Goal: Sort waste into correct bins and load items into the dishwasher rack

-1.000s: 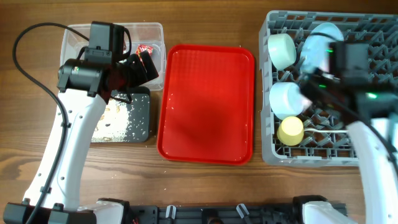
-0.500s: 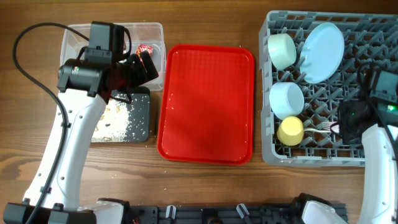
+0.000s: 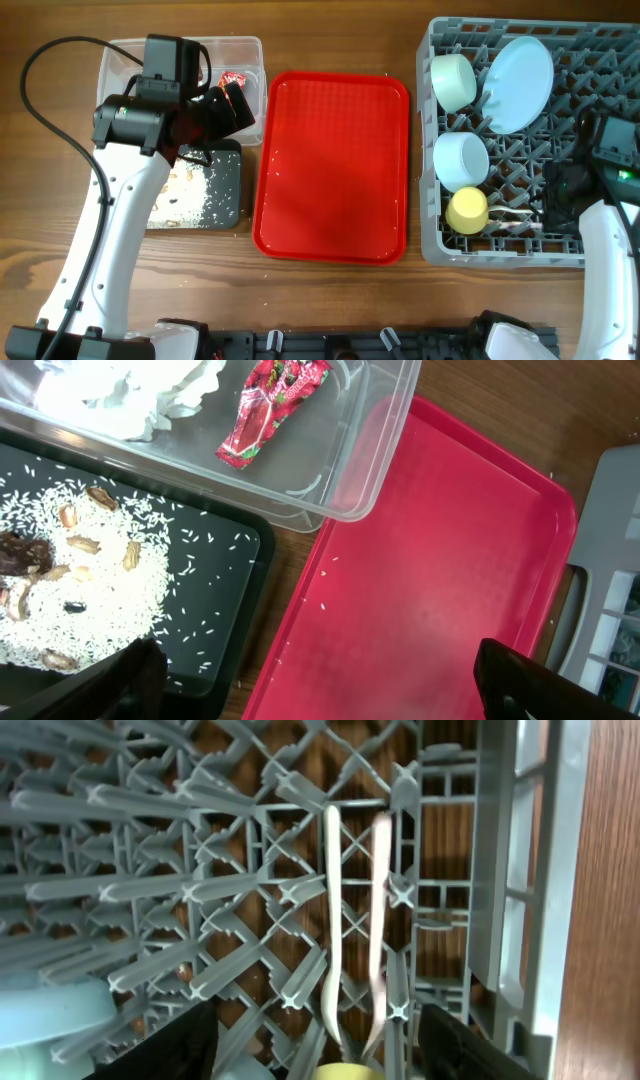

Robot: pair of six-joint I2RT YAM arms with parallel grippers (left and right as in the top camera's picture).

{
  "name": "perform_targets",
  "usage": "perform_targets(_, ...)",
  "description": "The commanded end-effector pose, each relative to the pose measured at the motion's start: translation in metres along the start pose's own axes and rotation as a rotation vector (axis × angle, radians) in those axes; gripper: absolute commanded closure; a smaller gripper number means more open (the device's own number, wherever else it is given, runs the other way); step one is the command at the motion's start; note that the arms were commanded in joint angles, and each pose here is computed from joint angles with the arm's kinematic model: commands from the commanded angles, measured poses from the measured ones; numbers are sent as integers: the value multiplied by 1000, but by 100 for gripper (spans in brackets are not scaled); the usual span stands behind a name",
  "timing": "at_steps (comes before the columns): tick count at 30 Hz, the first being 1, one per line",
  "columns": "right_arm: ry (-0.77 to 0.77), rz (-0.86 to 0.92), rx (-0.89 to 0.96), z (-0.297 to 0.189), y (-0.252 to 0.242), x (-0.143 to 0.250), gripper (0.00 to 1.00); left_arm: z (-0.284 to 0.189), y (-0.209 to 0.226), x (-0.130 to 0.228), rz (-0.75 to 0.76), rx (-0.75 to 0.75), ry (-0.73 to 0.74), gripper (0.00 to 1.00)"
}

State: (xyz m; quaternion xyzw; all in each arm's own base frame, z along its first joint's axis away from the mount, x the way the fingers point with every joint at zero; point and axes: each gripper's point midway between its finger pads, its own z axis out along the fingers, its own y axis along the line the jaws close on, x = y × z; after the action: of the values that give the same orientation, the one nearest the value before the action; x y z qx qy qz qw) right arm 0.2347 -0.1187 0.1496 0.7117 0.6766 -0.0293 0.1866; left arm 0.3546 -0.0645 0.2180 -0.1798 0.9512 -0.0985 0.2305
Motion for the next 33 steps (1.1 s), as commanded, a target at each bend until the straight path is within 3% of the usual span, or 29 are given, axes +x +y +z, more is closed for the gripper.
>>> perform_targets(1, -50, -186, -152, -41, 26, -16, 30, -7, -1, -5, -1, 6, -26, 0)
perform_targets(3, -57, -316, -254, -66, 39, -16, 25, -7, -1, -5, -1, 6, -26, 0)
perform_targets(5, -66, -544, -417, -102, 56, -9, 0, -7, -1, -5, -1, 6, -26, 0)
perform_targets(9, -27, -1024, -762, -168, 62, 37, 0, -7, -1, -5, -1, 7, -26, 0)
perform_targets(12, 11, -1211, -867, -190, 34, 63, 0, -7, -1, -5, -1, 6, -26, 0)
perform_targets(14, 37, -1230, -851, -193, 13, 70, 0, -7, -1, -5, -1, 6, -26, 0)
perform_targets(19, 125, -1068, -836, -205, -22, 81, 0, -7, -1, -5, -1, 6, -26, 0)
perform_targets(26, 133, -1035, -733, -194, -41, 77, 0, -7, -1, -5, -1, 6, -26, 0)
perform_targets(33, 78, -1040, -748, -195, -32, 70, 0, -7, -1, -5, -1, 7, -26, 0)
